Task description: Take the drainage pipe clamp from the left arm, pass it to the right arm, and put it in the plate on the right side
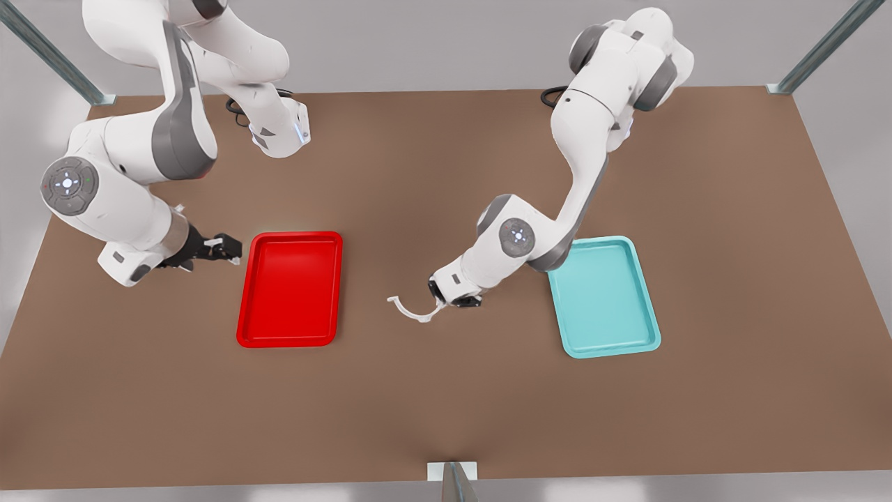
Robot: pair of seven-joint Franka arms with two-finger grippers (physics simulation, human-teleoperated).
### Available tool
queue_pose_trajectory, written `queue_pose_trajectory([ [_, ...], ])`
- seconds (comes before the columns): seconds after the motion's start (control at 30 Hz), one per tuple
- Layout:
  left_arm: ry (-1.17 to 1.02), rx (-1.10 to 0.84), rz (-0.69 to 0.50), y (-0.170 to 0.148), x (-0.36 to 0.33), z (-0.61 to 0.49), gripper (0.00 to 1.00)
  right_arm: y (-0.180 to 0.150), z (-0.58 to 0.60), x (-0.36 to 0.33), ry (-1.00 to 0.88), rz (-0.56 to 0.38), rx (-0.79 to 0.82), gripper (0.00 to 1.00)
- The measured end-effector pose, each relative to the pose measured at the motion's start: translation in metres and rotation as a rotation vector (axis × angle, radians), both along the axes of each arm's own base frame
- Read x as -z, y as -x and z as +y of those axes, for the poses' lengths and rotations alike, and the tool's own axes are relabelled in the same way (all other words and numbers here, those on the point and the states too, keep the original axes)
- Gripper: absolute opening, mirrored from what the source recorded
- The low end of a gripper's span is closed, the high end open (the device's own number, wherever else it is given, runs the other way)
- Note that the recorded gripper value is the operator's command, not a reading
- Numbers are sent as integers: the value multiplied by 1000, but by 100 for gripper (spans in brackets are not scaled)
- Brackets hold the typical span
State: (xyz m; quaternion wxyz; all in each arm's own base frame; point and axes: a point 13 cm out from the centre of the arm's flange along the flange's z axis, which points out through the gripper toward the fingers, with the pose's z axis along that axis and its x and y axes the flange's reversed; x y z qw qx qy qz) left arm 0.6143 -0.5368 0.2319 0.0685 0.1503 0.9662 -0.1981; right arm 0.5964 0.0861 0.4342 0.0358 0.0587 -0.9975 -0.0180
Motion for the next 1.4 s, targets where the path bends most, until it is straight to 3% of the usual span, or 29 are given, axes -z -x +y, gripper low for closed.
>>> queue_pose_trajectory([
  [0.23, 100, 74, -84, 19, -2, -81, 21, -4, 7, 0, -9, -15, -7, 100],
  [0.53, 128, 72, -131, 15, -6, -90, 21, 5, 58, 12, -31, -1, -92, 100],
  [0.67, 129, 73, -132, 16, -3, -93, 21, 13, 144, 53, -70, 35, -230, 100],
  [1.27, 129, 67, -131, 18, 2, -95, 21, -21, 236, 151, -157, -42, -305, 100],
  [1.3, 129, 66, -131, 18, 2, -95, 21, -21, 238, 157, -158, -38, -307, 91],
  [1.33, 129, 66, -131, 18, 2, -95, 21, -21, 239, 161, -160, -37, -307, 65],
  [1.4, 128, 64, -131, 17, 2, -95, 21, -22, 239, 165, -165, -36, -305, 64],
])
